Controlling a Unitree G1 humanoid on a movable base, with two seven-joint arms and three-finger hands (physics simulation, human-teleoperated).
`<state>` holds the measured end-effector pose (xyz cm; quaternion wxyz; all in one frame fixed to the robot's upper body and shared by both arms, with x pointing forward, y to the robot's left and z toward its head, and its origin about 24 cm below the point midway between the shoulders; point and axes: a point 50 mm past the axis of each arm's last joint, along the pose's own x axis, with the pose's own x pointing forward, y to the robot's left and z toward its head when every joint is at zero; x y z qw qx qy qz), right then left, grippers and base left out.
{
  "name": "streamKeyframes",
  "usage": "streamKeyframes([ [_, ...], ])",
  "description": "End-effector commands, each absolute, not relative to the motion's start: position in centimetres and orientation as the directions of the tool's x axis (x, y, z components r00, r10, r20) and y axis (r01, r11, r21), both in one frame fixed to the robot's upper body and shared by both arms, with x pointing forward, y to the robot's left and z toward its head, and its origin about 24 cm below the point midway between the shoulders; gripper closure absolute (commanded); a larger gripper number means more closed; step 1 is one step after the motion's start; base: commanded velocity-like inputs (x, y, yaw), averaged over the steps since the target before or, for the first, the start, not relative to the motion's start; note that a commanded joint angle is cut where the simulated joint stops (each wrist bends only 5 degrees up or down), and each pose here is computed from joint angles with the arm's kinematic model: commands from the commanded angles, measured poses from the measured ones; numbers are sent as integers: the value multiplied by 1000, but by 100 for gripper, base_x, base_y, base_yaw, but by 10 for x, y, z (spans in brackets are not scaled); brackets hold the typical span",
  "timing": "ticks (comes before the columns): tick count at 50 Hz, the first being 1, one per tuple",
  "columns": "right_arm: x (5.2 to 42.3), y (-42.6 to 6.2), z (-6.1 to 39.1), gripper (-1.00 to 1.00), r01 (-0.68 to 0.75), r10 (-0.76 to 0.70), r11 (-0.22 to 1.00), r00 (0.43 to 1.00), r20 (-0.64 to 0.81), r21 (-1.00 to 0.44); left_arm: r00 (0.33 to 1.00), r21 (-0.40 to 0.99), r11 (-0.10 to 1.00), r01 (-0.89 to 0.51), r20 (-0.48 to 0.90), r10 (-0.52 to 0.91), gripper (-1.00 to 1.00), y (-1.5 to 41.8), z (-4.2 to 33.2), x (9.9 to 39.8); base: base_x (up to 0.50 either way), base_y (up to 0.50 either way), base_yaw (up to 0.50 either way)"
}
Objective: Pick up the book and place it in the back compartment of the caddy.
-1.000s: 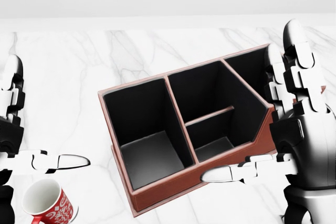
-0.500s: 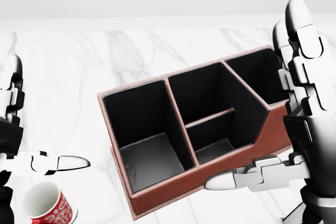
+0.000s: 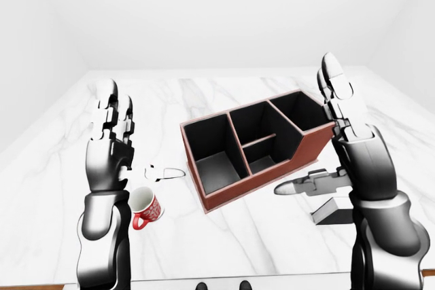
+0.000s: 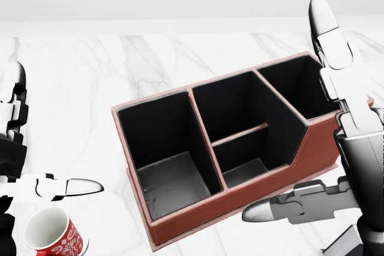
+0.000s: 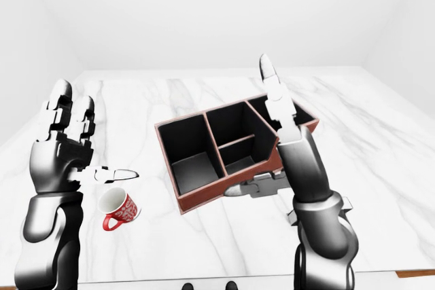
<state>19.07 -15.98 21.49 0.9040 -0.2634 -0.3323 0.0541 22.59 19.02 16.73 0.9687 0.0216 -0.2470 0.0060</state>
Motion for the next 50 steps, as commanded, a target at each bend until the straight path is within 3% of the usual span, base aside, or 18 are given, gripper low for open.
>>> streamKeyframes([
  [1, 189, -161, 217, -100, 102, 297, 802, 787, 541, -589, 881, 40, 999, -21, 474, 0, -100, 190, 166, 226, 0, 0, 0],
  [28, 178, -170, 231, -100, 174, 354, 607, 814, 460, -776, 881, 37, 999, -17, 472, -3, -100, 188, 166, 226, 0, 0, 0],
  [50, 179, -189, 227, -100, 197, 269, 455, 899, 345, -868, 883, 36, 999, -20, 470, 0, -100, 189, 165, 227, 0, 0, 0],
])
